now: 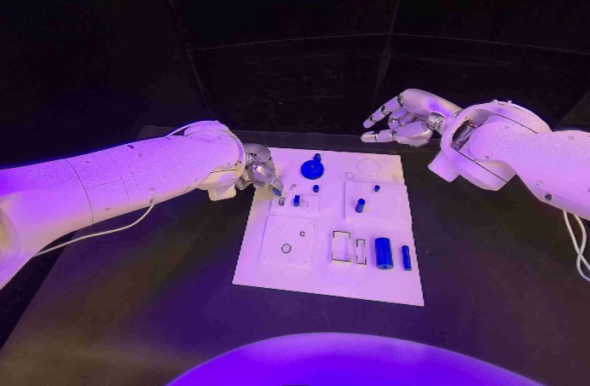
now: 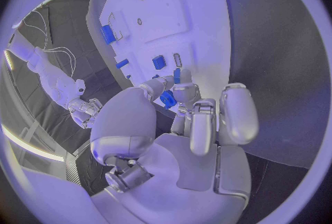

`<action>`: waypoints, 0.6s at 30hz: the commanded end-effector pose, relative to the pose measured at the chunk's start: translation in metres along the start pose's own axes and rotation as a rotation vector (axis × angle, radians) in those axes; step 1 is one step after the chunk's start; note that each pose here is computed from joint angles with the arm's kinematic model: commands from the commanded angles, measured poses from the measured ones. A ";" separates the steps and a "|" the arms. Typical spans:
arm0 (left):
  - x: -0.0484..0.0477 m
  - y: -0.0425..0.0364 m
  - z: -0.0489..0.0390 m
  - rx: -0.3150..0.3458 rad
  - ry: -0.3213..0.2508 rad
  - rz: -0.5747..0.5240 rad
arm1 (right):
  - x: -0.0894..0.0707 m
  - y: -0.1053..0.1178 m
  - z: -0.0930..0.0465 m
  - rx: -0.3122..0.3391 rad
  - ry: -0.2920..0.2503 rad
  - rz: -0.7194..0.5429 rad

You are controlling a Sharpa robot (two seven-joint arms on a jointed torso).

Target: Assemble the parts on the task board

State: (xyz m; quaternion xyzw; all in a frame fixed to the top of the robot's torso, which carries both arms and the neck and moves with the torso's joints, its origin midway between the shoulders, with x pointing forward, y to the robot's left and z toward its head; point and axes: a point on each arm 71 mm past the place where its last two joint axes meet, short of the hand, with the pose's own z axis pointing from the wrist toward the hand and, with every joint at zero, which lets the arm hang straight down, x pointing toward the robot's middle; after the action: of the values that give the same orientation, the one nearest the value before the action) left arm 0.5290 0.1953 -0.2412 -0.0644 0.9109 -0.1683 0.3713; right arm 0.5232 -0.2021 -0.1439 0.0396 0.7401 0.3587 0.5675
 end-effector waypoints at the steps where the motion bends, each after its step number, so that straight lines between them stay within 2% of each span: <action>1: -0.0010 -0.0010 -0.0006 -0.008 -0.033 0.011 | -0.001 0.001 0.000 -0.005 0.004 -0.003; 18: 0.0119 -0.0048 0.0022 -0.016 0.022 0.031 | 0.000 0.002 0.001 -0.007 0.005 -0.002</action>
State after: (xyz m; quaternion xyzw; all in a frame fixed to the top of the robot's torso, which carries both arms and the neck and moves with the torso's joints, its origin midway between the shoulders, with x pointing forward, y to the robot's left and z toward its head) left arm 0.5230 0.1881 -0.2483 -0.0584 0.9136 -0.1624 0.3681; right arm 0.5233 -0.2013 -0.1440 0.0390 0.7404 0.3592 0.5668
